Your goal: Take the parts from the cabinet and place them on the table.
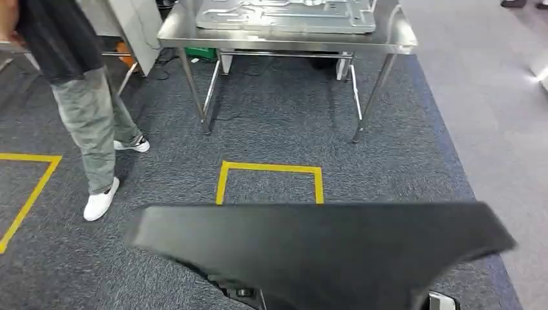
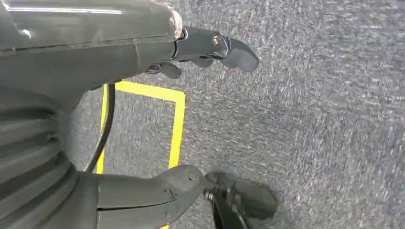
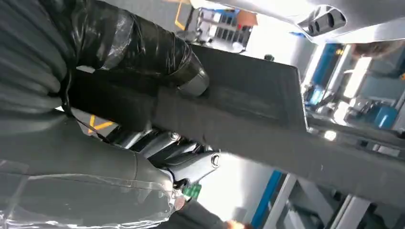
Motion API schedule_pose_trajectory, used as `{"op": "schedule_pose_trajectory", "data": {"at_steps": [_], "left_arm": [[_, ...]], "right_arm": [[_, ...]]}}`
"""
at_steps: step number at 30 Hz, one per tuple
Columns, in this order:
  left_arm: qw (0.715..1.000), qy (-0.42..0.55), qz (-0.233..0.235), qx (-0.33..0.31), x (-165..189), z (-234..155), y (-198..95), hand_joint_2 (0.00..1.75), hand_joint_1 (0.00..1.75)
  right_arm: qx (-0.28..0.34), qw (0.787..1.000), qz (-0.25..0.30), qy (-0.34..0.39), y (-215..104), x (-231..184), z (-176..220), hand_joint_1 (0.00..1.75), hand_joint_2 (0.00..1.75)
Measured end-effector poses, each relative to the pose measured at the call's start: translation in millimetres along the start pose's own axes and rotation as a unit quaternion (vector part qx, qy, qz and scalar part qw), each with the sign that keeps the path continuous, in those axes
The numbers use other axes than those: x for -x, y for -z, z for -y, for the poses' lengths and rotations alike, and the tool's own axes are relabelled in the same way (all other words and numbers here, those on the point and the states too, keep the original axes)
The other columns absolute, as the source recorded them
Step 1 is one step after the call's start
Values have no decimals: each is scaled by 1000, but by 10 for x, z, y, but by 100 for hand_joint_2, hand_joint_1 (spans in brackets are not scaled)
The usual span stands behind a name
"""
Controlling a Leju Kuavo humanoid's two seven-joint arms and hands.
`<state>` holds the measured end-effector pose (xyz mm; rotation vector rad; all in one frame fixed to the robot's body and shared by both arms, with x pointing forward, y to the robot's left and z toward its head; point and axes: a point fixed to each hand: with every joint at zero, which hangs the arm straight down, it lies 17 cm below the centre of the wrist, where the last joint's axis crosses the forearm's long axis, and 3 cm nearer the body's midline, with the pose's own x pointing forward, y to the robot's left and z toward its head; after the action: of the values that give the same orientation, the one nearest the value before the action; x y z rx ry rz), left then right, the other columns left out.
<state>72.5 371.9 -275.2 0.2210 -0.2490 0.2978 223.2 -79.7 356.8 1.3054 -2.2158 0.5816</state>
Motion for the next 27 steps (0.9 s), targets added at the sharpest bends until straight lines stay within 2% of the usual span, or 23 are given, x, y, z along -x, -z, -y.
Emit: {"op": "schedule_pose_trajectory", "data": {"at_steps": [27], "left_arm": [[1000,-23,5,14,-63,37,-3,175,0]], "right_arm": [[11,1000,-2,-21,9,26,70,175,175]]}}
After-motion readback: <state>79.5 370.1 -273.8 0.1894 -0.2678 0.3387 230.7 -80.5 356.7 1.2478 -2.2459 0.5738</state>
